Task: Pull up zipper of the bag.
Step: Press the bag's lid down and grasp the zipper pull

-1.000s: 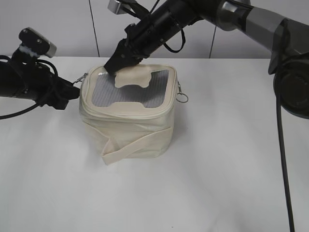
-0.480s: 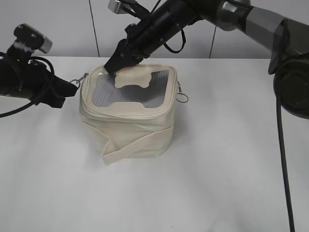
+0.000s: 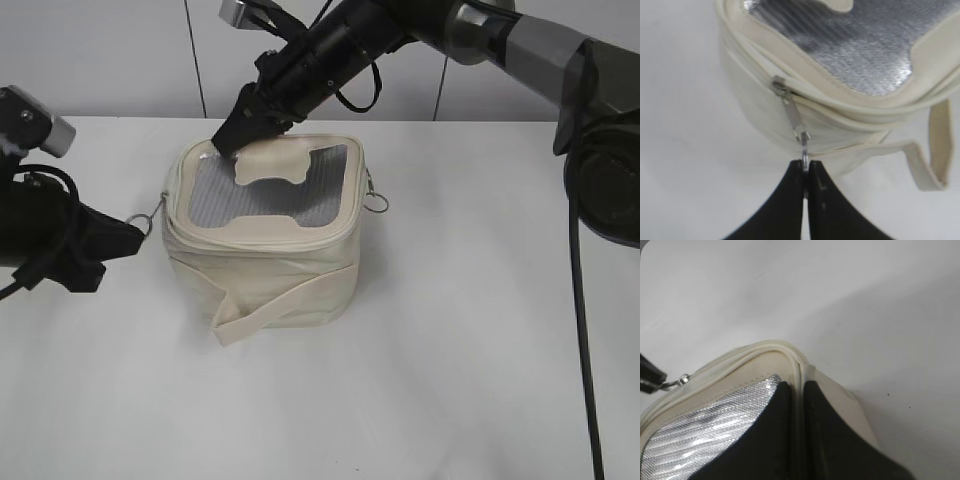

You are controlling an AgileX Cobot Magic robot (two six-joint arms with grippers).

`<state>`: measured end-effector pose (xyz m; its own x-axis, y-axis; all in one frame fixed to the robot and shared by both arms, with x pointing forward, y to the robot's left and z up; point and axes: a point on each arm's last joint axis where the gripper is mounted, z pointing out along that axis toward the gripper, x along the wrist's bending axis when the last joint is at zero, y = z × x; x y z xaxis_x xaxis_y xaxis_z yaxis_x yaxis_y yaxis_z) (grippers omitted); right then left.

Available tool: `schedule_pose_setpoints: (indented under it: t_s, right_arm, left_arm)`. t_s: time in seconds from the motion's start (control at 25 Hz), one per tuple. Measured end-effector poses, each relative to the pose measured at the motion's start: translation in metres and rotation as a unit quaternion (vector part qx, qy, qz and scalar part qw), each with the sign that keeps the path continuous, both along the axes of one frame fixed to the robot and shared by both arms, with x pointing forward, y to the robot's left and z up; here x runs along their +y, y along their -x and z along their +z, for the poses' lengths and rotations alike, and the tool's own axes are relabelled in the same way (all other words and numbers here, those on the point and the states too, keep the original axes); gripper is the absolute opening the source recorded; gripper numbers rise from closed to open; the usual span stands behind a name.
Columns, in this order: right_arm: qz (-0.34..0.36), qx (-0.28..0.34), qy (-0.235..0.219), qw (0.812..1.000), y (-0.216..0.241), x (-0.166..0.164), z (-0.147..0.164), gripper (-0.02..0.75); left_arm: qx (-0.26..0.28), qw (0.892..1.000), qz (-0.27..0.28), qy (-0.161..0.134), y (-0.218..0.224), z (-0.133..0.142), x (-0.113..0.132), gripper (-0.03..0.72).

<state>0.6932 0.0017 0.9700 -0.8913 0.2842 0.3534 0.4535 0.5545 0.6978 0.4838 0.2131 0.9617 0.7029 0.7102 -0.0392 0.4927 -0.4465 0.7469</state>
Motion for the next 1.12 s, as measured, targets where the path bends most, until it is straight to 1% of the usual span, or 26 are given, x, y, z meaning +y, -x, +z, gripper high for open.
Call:
schedule_pose_setpoints:
  t_s: [0.12, 0.32, 0.36, 0.48, 0.6, 0.8, 0.92, 1.0, 1.08, 1.12]
  right_arm:
    - [-0.006, 0.008, 0.0, 1.0, 0.0, 0.0, 0.0, 0.052]
    - [-0.013, 0.016, 0.0, 1.0, 0.0, 0.0, 0.0, 0.052]
    - [-0.013, 0.017, 0.0, 1.0, 0.0, 0.0, 0.0, 0.052]
    - [-0.01, 0.022, 0.0, 1.0, 0.001, 0.0, 0.0, 0.05]
    - [-0.004, 0.027, 0.001, 1.0, 0.003, 0.001, 0.0, 0.05]
    - [-0.001, 0.029, 0.001, 1.0, 0.003, 0.0, 0.0, 0.05]
    - [-0.002, 0.029, 0.001, 1.0, 0.003, 0.0, 0.0, 0.049]
    - [-0.003, 0.032, 0.001, 0.999, 0.003, 0.0, 0.0, 0.048]
    - [-0.005, 0.034, 0.0, 0.999, 0.003, 0.0, 0.0, 0.053]
    - [-0.008, 0.036, 0.0, 0.999, 0.003, 0.0, 0.0, 0.077]
  left_arm:
    - [0.02, 1.0, -0.013, 0.013, 0.014, 0.0, -0.012, -0.008]
    - [0.035, 0.994, -0.1, 0.006, 0.041, -0.003, -0.05, -0.008]
    - [0.033, 0.994, -0.109, 0.005, 0.045, -0.003, -0.058, -0.008]
    - [0.017, 0.995, -0.103, -0.01, 0.054, -0.003, -0.077, -0.008]
    - [0.006, 0.993, -0.111, -0.027, 0.058, -0.005, -0.095, -0.008]
    - [0.017, 0.991, -0.128, -0.026, 0.049, -0.012, -0.127, -0.008]
    - [0.027, 0.991, -0.128, -0.026, 0.046, -0.017, -0.133, -0.008]
    - [0.035, 0.992, -0.118, -0.018, 0.046, -0.017, -0.133, -0.006]
    - [0.043, 0.992, -0.115, -0.008, 0.048, -0.015, -0.133, 0.027]
    - [0.047, 0.992, -0.117, 0.001, 0.05, -0.013, -0.134, 0.075]
